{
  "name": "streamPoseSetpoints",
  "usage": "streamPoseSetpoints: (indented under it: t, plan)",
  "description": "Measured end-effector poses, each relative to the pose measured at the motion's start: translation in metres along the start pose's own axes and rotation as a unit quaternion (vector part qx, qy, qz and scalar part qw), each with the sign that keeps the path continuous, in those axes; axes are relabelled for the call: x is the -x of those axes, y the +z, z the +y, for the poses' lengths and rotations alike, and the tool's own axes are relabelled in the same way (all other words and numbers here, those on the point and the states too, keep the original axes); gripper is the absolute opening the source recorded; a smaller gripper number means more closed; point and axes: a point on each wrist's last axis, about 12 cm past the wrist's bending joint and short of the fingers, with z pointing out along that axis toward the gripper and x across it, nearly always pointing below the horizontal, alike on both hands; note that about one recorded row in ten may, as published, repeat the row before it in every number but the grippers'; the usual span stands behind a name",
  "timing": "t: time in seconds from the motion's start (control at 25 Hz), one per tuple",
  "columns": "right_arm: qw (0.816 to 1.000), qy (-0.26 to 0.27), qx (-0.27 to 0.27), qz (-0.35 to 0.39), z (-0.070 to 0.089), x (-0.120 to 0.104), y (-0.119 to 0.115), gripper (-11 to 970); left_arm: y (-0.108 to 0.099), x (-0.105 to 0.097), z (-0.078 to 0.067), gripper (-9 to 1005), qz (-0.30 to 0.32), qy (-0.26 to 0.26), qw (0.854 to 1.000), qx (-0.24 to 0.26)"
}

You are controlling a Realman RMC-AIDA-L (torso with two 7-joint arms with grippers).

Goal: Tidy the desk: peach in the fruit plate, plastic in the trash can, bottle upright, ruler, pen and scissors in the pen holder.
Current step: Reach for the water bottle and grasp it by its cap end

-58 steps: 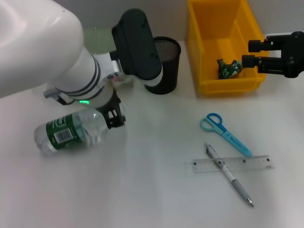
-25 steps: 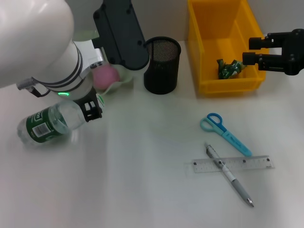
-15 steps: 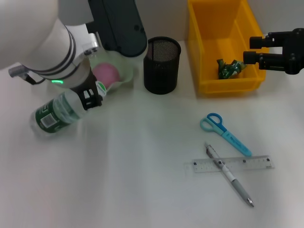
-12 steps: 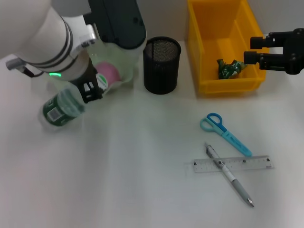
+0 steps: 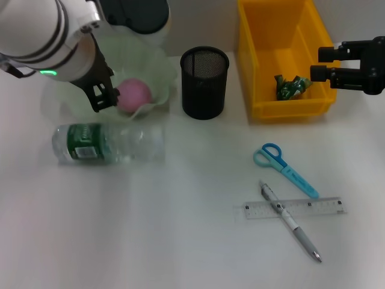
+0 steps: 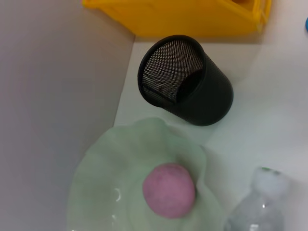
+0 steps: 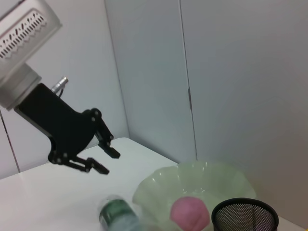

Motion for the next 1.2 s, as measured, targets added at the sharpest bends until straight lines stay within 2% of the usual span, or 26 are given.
streamPoseSetpoints:
  t: [0.2,0.44,0.64,0.68,0.84,0.88,0.96,1.16,1.2]
  plan:
    - [1.000,-0.001,0.001,0.000,0.000,0.001,0.000,515,-0.010,-0.002,0.002,287,-0.004,0.001,1.000,0.006]
    - [1.000,0.003,0.002,0.000,0.000,0.002,0.001,515,-0.009,-0.004,0.001,290,-0.001,0.005,1.000,0.004]
    - [1.000,0.001,0.005,0.000,0.000,0.004,0.003,515,0.009,-0.001,-0.008,292,0.023,0.038,0.999,-0.030]
    - [1.000,0.001,0.006,0.001,0.000,0.005,0.004,515,0.019,0.003,-0.012,293,0.043,0.061,0.996,-0.052]
    - [1.000,0.000,0.008,0.000,0.000,0.007,0.007,515,0.032,0.006,-0.019,295,0.068,0.099,0.990,-0.075]
    - [1.000,0.000,0.009,-0.001,0.000,0.007,0.007,515,0.037,0.009,-0.025,359,0.080,0.127,0.985,-0.085]
    - [1.000,-0.001,0.011,-0.001,0.001,0.008,0.009,515,0.040,0.011,-0.028,486,0.088,0.145,0.981,-0.091]
    - [1.000,0.000,0.015,0.001,0.001,0.008,0.012,515,0.047,0.013,-0.035,725,0.108,0.177,0.973,-0.102]
    - [1.000,0.000,0.015,0.001,0.001,0.008,0.013,515,0.047,0.013,-0.037,728,0.110,0.181,0.972,-0.102]
